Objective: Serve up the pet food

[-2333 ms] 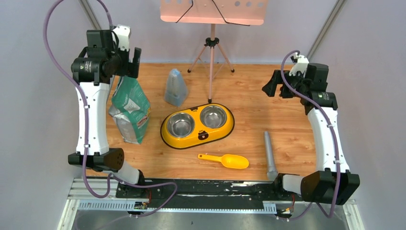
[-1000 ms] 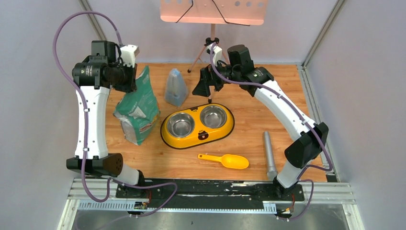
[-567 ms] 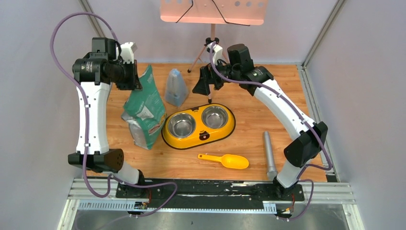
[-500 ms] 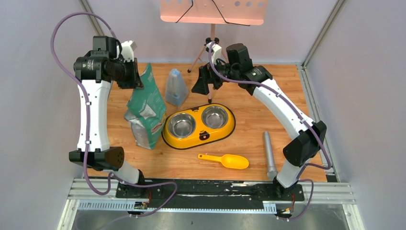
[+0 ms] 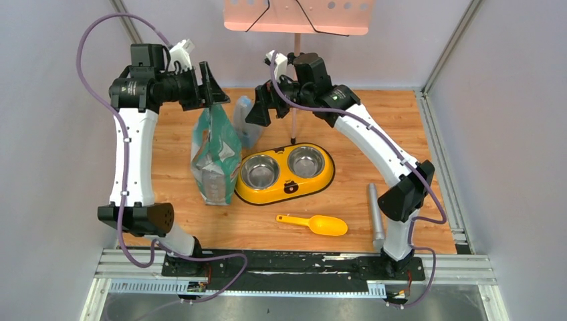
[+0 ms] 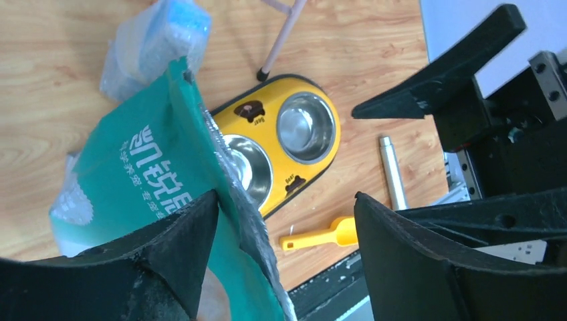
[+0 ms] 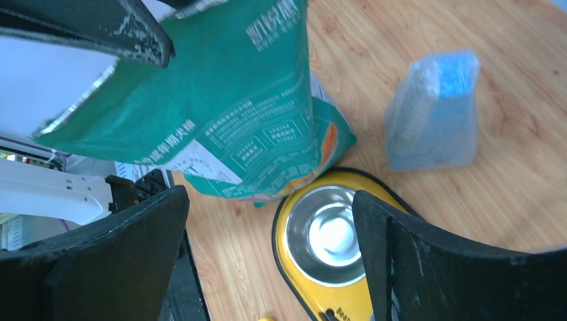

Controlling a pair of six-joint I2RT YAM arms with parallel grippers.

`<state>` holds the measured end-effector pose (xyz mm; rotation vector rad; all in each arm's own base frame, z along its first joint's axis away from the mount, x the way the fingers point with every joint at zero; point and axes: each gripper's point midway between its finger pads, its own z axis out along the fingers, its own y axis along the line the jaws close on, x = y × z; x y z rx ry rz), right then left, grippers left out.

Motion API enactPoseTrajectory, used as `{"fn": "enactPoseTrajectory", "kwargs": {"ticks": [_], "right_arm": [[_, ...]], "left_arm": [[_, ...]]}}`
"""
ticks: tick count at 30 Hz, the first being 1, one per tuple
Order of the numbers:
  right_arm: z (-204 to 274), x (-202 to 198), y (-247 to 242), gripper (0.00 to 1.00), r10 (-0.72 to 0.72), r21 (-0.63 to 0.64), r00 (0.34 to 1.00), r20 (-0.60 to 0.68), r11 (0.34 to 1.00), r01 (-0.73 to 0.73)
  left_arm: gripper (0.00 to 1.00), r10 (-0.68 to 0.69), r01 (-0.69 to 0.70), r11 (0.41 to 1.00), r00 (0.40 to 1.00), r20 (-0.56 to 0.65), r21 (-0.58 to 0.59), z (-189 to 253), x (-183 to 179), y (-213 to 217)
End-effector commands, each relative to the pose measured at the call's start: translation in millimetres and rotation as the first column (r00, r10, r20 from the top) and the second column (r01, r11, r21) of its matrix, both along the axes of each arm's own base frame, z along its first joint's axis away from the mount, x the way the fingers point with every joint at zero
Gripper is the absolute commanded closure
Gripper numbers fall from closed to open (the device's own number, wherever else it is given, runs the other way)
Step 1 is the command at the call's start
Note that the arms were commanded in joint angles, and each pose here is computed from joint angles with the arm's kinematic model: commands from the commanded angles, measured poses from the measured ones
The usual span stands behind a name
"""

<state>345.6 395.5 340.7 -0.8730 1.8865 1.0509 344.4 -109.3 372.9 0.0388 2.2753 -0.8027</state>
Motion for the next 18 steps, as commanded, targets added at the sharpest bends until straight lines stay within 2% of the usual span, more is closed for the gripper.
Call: {"fn": "enactPoseTrajectory", "kwargs": {"ticks": [1,3,6,8,9,11,13,16,18], "right_arm": [[44,-3,19,0.03,0.057,0.125,0.998,0.027,0.99,-0.06],[57,-7,26,0.0,0.098,0.166,0.995,0.028,0.981,-0.101],[71,-8,37,0.0,0.135,0.223,0.991,0.019,0.965,-0.135],[77,-2,46,0.01,0.117,0.259,0.993,0.001,0.959,-0.113],[77,4,52,0.03,0.086,0.268,0.996,-0.01,0.96,-0.08],[83,15,62,0.09,-0.012,0.289,1.0,-0.021,0.957,0.018],[87,15,72,0.15,-0.059,0.313,0.997,-0.053,0.947,0.072],[93,8,87,0.21,-0.101,0.337,0.991,-0.088,0.933,0.125],[91,3,95,0.24,-0.117,0.34,0.987,-0.115,0.929,0.149]], "left_arm": [[0.17,-0.075,0.063,0.997,0.955,0.286,0.053,58,-10,1],[0.18,-0.054,0.027,0.996,0.939,0.34,0.081,68,-11,7],[0.22,0.039,-0.098,0.987,0.919,0.393,0.129,77,-11,33],[0.29,0.104,-0.192,0.967,0.899,0.425,0.169,80,-12,50],[0.39,0.126,-0.223,0.958,0.893,0.432,0.181,79,-11,55],[0.46,0.168,-0.288,0.934,0.876,0.452,0.211,80,-14,68],[0.47,0.168,-0.287,0.93,0.887,0.43,0.229,76,-19,70],[0.45,0.11,-0.192,0.96,0.929,0.353,0.206,64,-20,55],[0.47,0.065,-0.125,0.977,0.944,0.322,0.17,57,-23,42]]}}
